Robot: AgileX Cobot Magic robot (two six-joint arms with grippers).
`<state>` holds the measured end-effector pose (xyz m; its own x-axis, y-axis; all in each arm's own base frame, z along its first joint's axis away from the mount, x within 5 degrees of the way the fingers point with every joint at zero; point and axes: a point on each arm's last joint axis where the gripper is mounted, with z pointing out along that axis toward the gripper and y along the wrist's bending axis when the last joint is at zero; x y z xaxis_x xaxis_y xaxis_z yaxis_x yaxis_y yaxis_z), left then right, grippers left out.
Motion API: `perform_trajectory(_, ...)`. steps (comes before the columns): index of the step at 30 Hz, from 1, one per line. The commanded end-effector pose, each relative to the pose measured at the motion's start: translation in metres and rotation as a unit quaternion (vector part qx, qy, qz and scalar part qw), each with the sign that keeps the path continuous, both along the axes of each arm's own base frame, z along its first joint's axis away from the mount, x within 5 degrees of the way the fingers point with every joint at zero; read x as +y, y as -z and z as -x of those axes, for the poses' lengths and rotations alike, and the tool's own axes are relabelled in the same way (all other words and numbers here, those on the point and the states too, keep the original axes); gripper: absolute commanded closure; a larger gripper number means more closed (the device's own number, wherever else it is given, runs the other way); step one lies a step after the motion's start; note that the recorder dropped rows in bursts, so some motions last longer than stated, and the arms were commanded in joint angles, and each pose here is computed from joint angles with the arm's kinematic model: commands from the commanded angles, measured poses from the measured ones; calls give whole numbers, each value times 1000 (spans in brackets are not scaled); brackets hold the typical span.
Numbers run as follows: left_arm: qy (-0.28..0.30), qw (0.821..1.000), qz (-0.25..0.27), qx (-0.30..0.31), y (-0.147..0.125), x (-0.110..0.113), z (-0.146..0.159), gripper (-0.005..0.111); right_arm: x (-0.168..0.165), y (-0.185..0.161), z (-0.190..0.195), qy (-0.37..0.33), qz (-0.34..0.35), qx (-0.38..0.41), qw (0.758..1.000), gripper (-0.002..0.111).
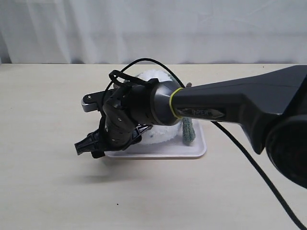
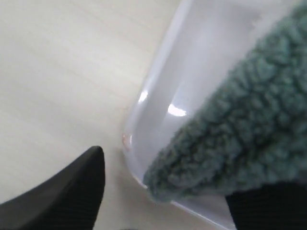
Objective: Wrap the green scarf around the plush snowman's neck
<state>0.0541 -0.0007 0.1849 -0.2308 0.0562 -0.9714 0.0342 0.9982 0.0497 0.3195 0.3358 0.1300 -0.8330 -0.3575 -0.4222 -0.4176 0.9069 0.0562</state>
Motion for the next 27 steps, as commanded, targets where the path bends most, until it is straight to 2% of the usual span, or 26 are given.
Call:
perform_trajectory(1,-1,1000,1,-7,0,0,0,107,2,1,0,-10,-2,-13,1000,58)
perform_trajectory(3,-1,1000,1,-7,0,0,0,107,1,1,0,-13,4,-15,1000,67)
perform_trajectory(8,-1,1000,1,-7,0,0,0,107,-3,2,0,-24,34,-19,999,101)
perform_trajectory(9,-1,1000,1,-7,0,0,0,107,-4,2,0,-26,42,-20,999,104)
perform_trajectory(14,-1,1000,1,-7,0,0,0,107,-11,-2,4,-40,84,-2,996,104)
perform_trajectory(22,-1,1000,1,-7,0,0,0,107,-19,-38,20,-82,137,8,987,104)
perform_trajectory(27,-1,1000,1,-7,0,0,0,107,-34,-47,28,-104,212,42,971,104)
